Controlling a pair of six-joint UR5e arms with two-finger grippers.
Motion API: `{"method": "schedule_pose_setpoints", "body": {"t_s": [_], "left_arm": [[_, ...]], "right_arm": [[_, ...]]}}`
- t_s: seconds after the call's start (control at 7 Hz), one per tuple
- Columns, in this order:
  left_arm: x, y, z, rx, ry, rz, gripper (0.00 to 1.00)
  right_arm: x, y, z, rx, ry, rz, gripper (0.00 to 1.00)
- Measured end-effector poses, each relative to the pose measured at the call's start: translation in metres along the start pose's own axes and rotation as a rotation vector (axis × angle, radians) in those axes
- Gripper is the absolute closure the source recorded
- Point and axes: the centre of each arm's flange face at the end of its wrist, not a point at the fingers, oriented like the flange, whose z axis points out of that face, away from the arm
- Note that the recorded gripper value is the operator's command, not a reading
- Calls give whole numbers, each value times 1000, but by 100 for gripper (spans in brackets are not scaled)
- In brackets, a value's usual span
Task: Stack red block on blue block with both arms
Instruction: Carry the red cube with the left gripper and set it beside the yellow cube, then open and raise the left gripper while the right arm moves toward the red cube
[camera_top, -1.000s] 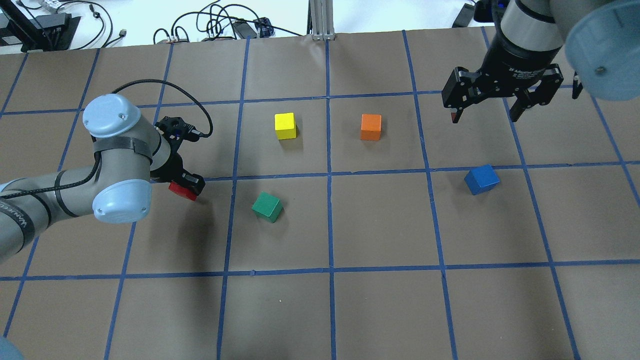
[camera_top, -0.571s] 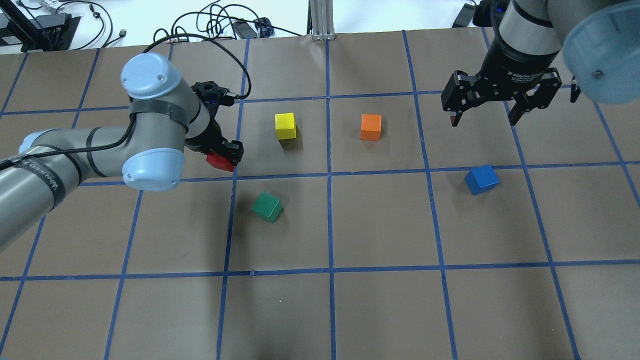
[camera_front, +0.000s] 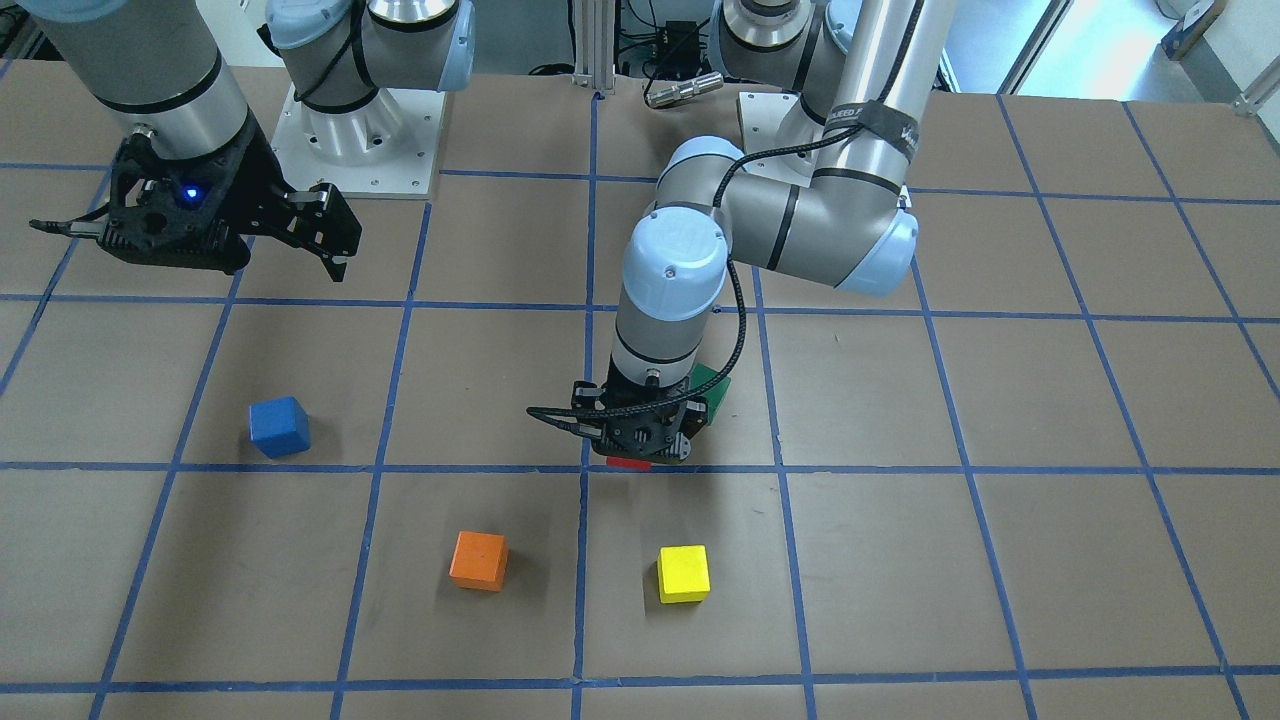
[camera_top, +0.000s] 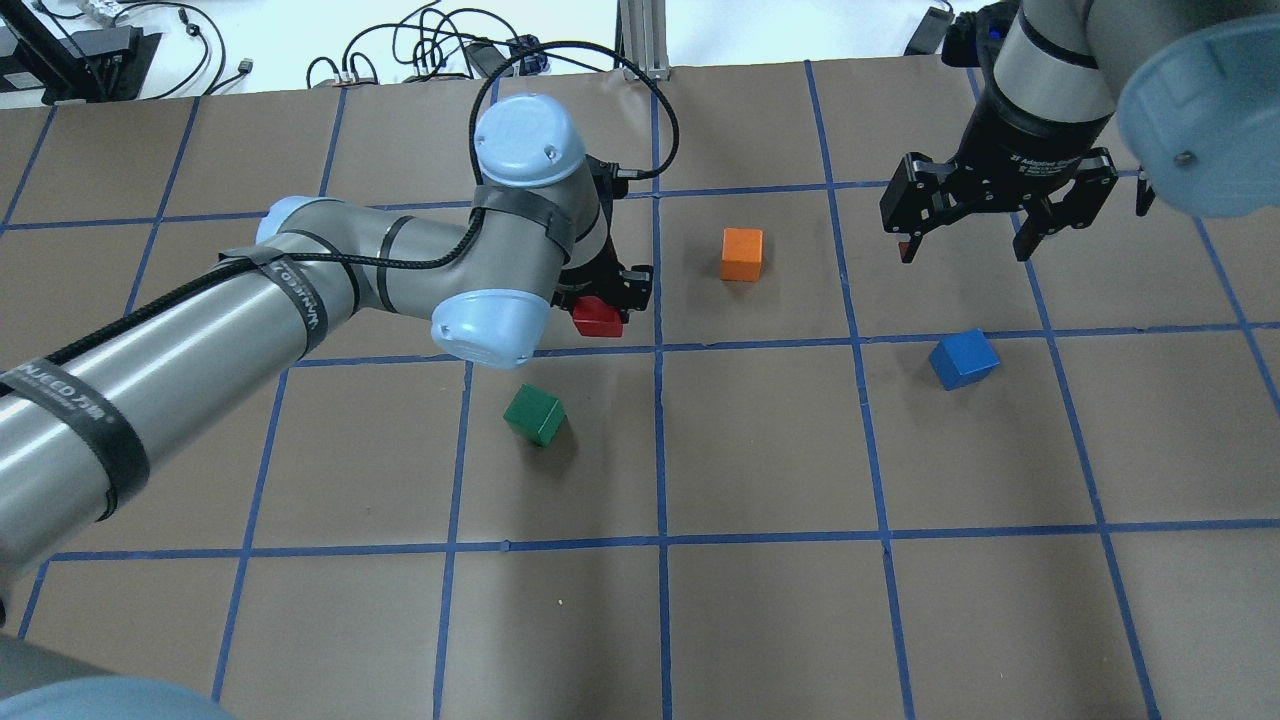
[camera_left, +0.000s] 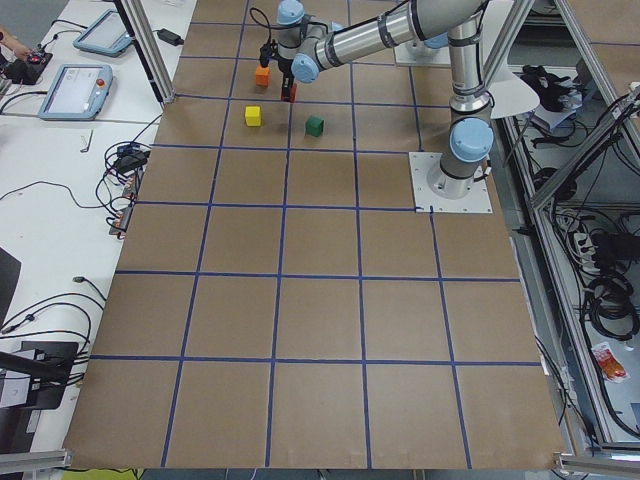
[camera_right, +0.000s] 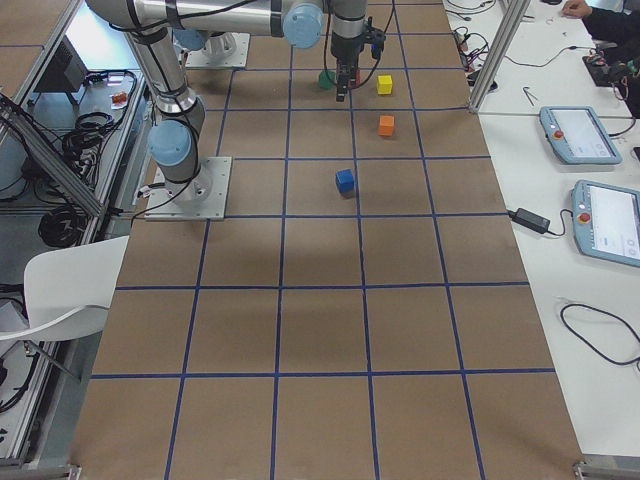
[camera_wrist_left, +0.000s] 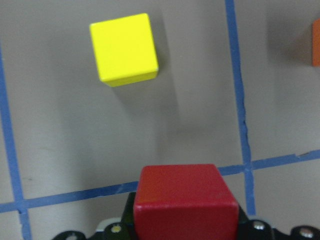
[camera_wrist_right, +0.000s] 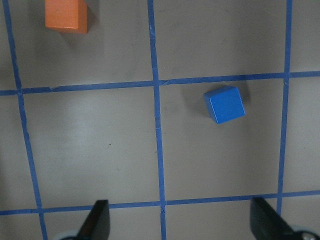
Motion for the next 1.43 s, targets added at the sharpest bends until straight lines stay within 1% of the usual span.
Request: {"method": "schedule_pose_setpoints", "body": {"t_s": [0.14,0.29,0.43,0.57,0.71,0.86,1.0,1.14,1.29,1.43], "left_arm": [[9,2,16,-16,-2,-15,4],[14,1,26,-11,0,-32,0],[15,-1,25,5,7,-37,0],[9,-5,16,23,14,-45,0],[-2,-13,-1,37,16,-48,0],[-19,-21,-32,28,7,-18,0],[-43,-27,-70,-12,-6,34,0],[-74,-29,-114,-40,-13,86,0],[-102,-24,-160,-28,-20,127,0],[-122,-10,-204,-10,-26,138,0]], "right_arm": [[0,0,0,-1,1,1,0],[1,0,1,-1,1,2,0],[1,0,0,-1,2,2,0],[2,0,0,0,2,3,0],[2,0,0,1,2,3,0],[2,0,0,2,2,3,0],[2,-3,0,17,2,2,0],[1,-7,-1,44,2,2,0],[1,-10,0,57,-1,5,0],[0,-13,6,51,-9,8,0]]}}
